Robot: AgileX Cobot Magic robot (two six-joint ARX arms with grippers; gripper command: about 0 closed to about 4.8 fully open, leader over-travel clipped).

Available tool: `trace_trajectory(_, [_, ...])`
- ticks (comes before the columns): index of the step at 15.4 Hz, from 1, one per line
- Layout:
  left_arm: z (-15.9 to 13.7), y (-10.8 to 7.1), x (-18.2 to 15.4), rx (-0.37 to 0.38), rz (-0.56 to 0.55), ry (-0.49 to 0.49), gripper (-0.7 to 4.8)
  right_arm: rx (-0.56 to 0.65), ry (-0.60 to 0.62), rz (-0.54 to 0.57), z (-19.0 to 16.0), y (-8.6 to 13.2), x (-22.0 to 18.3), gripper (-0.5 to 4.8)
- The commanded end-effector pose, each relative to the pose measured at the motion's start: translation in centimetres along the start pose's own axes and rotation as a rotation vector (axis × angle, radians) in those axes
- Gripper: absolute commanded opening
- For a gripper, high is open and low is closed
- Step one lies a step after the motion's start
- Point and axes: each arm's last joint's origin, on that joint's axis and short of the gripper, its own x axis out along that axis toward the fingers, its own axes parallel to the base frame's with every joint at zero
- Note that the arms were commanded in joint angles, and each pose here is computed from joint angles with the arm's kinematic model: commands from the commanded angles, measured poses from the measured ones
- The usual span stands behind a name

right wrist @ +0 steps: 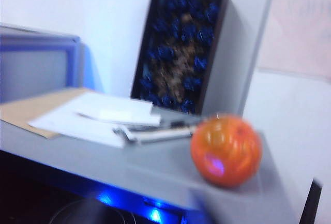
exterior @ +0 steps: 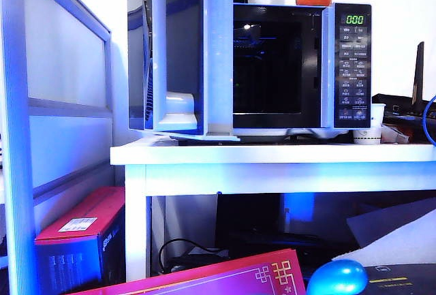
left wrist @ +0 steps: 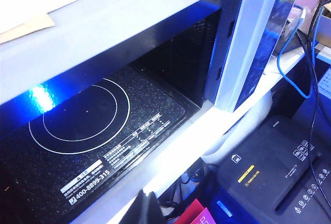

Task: Open the microwave door, place the orange inside the microwave, then close the microwave door.

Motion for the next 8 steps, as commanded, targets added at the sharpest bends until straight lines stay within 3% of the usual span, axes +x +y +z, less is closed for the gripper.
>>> trace_trajectory(1, [-1.0,0.0,0.5,-0.021,-0.011,0.081,-0.03,0.038,-0.033,-0.099,-1.4,-0.5,1.4,4.79])
trace_trajectory(5, [-1.0,0.0,0.5,-0.020,-0.010,0.079,-0.03,0.031,-0.059,-0.125,-1.5,-1.7,5.2,4.79])
trace_trajectory(8, [-1.0,0.0,0.5,-0.021,-0.011,0.079,-0.03,0.032,0.000,-0.117,-2.5,-2.7,9.4,4.79])
